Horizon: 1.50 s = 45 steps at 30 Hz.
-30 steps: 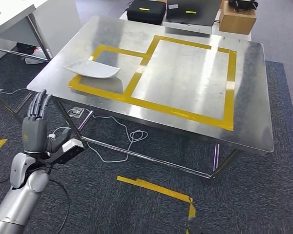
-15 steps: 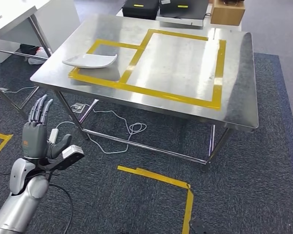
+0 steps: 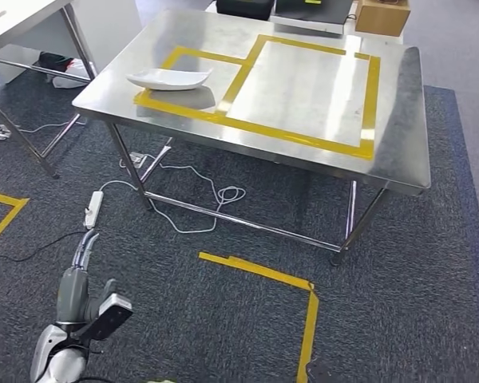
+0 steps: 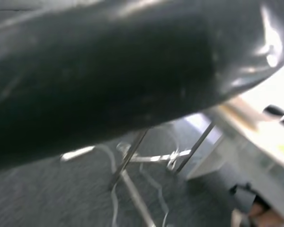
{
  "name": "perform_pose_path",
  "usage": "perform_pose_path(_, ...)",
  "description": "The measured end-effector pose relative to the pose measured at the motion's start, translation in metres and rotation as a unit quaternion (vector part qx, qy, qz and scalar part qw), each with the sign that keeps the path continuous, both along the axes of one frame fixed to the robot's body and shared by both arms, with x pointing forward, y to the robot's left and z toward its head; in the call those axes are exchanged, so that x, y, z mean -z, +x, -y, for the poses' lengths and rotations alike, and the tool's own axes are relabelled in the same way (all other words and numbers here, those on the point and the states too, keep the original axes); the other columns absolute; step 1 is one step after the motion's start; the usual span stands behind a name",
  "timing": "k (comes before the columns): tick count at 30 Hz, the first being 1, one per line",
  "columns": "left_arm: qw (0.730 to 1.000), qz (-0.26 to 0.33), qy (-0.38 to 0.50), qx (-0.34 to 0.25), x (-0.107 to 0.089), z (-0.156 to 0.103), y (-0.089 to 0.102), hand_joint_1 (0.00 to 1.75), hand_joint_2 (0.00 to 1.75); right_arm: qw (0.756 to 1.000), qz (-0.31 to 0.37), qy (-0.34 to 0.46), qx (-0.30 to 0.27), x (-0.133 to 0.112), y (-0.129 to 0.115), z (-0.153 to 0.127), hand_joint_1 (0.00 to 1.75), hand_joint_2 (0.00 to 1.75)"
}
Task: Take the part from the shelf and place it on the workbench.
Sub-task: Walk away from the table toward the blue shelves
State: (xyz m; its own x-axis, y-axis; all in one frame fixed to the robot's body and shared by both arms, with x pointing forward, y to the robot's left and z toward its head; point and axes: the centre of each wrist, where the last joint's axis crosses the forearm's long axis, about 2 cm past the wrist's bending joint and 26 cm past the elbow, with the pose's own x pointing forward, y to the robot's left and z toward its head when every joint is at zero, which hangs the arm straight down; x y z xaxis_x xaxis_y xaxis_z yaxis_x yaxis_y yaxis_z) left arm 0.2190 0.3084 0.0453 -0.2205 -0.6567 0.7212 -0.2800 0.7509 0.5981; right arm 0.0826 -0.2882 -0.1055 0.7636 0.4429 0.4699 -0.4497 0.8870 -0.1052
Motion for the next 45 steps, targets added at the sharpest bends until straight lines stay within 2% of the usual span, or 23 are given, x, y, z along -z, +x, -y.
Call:
perform_pose_path(6,0.997,-0.067,-0.046,-0.009,0.020,0.004,-0.013,0.00,0.00,1.000,0.010,0.003,0.016,-0.001,0.003,0.001,0.00,0.00)
perform_pose_path(8,0.991,-0.099,-0.084,-0.013,0.035,0.004,-0.021,0.00,0.00,0.999,0.017,0.008,0.027,-0.001,0.004,0.001,0.00,0.00)
perform_pose_path(10,0.982,-0.140,-0.124,-0.021,0.062,0.004,-0.039,0.00,0.00,0.999,0.020,0.016,0.039,0.000,-0.001,-0.002,0.00,0.00)
perform_pose_path(12,0.969,-0.184,-0.158,-0.035,0.090,0.002,-0.063,0.00,0.00,0.998,0.021,0.022,0.053,0.001,-0.005,-0.004,0.00,0.00)
perform_pose_path(14,0.957,-0.221,-0.180,-0.052,0.110,0.003,-0.087,0.00,0.00,0.997,0.022,0.024,0.064,0.001,-0.008,-0.004,0.00,0.00)
perform_pose_path(20,0.912,-0.338,-0.217,-0.083,0.138,0.010,-0.124,0.00,0.00,0.995,0.024,0.027,0.089,0.002,-0.009,-0.004,0.00,0.00)
perform_pose_path(26,0.853,-0.446,-0.246,-0.114,0.153,0.022,-0.169,0.00,0.00,0.992,0.026,0.027,0.120,0.002,-0.012,-0.004,0.00,0.00)
perform_pose_path(29,0.837,-0.475,-0.245,-0.119,0.155,0.028,-0.181,0.00,0.00,0.991,0.025,0.027,0.131,0.003,-0.017,-0.005,0.00,0.00)
perform_pose_path(34,0.825,-0.494,-0.249,-0.118,0.157,0.034,-0.190,0.00,0.00,0.989,0.028,0.024,0.142,0.003,-0.019,-0.006,0.00,0.00)
perform_pose_path(45,0.820,-0.507,-0.242,-0.110,0.157,0.037,-0.195,0.00,0.00,0.988,0.030,0.025,0.147,0.004,-0.025,-0.009,0.00,0.00)
